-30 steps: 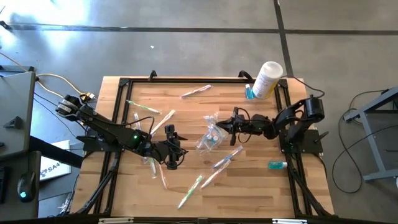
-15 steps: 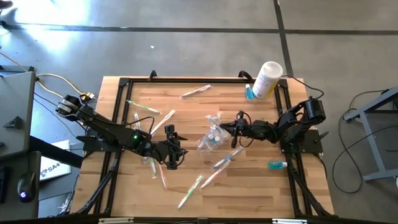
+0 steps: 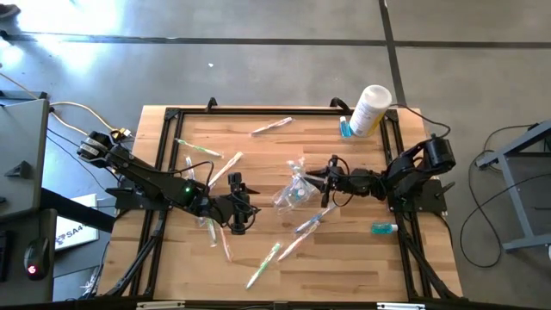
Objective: Pick & Place toothbrushing station
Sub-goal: Put the green toothbrush into the transparent organizer, then put the blue mouthwash into the transparent organizer
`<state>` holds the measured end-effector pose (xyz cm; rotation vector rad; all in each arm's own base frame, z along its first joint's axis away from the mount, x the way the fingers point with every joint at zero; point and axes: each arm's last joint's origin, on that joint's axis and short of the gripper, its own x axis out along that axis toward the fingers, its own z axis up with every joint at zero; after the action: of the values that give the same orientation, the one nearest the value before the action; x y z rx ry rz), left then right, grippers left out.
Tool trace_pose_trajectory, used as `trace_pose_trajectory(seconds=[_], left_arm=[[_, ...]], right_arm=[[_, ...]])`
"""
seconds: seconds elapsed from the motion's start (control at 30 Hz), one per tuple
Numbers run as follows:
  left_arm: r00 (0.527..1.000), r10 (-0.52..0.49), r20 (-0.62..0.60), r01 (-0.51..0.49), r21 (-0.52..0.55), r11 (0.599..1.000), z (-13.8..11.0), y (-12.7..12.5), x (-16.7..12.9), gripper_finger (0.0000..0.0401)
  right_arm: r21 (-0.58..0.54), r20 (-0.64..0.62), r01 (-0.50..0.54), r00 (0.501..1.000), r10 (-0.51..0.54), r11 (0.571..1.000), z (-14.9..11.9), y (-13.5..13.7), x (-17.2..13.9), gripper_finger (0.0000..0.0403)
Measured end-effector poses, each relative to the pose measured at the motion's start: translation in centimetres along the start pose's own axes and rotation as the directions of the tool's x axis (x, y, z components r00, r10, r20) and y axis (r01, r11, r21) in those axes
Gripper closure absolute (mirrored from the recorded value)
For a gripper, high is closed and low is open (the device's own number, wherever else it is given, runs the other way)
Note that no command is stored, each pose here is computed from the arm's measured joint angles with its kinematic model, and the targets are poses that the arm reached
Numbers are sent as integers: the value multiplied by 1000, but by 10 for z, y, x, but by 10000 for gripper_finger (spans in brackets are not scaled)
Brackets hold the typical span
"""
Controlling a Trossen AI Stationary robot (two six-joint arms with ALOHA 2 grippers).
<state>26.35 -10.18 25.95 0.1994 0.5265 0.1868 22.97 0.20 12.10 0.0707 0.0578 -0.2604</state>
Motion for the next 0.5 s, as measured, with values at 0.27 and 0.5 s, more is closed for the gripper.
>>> trace_pose_trajectory(seconds=[0.27, 0.5], left_arm=[[1000, 0, 0, 0, 0, 1000, 0, 0, 0, 164], [1000, 3, 2, -3, 22, 1000, 0, 0, 0, 164]], right_arm=[[-29, -11, 48, 999, -49, 998, 14, 8, -9, 237], [-104, 9, 15, 1000, -14, 995, 28, 22, -22, 238]])
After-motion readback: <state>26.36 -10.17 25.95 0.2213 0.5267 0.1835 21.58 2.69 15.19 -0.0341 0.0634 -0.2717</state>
